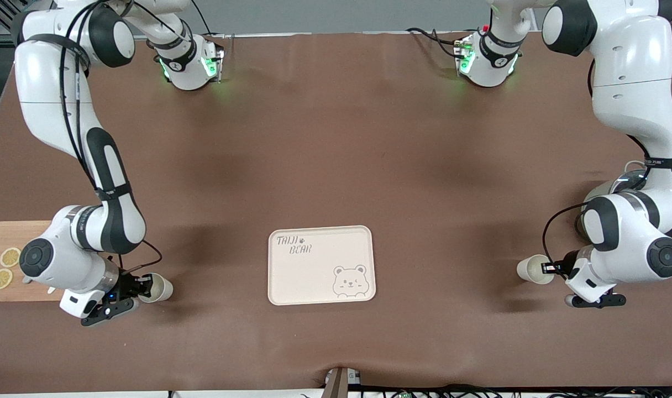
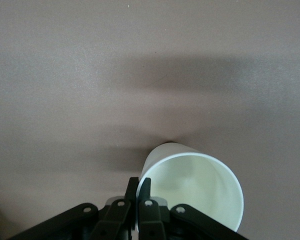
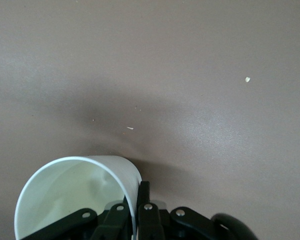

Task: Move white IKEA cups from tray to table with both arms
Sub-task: 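Lower the cups onto the table and open both grippers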

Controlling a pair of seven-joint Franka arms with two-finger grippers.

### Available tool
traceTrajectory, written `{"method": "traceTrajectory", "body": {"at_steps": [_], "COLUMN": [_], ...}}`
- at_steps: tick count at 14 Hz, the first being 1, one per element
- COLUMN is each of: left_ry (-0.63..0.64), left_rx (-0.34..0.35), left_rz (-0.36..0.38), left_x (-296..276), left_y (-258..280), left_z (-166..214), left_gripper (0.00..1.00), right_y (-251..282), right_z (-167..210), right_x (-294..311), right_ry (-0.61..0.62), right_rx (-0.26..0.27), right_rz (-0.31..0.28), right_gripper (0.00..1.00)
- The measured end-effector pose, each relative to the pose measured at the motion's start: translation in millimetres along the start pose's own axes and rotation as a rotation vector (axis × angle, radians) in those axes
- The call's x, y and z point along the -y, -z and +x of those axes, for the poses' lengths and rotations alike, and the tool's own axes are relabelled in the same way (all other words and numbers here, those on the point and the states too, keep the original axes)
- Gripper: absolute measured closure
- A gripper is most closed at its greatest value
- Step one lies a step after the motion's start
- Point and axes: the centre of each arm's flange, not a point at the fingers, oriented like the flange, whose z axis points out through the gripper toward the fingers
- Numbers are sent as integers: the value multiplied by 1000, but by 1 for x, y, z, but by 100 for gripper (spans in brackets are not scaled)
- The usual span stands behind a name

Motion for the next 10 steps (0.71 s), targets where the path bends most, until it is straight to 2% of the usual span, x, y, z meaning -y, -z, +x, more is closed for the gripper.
{"method": "traceTrajectory", "body": {"at_steps": [1, 2, 4, 6, 8, 10], "left_ry": [0, 0, -2, -8, -13, -23], "left_rx": [0, -1, -5, -9, -14, -29], "left_rz": [0, 0, 1, 11, 13, 15], "left_x": [0, 0, -1, -2, -5, -11], "left_y": [0, 0, 0, -7, -12, -8], "left_z": [0, 0, 1, 2, 3, 6], "left_gripper": [97, 97, 94, 77, 56, 37], "right_y": [0, 0, 0, 0, 0, 2], "right_z": [0, 0, 0, 0, 0, 2], "right_x": [0, 0, 1, 1, 1, 0], "right_ry": [0, 0, 0, -1, -1, -1], "right_rx": [0, 0, -1, -2, -2, -7], "right_rz": [0, 0, 2, 2, 2, 0], "right_gripper": [96, 90, 70, 51, 27, 10]}}
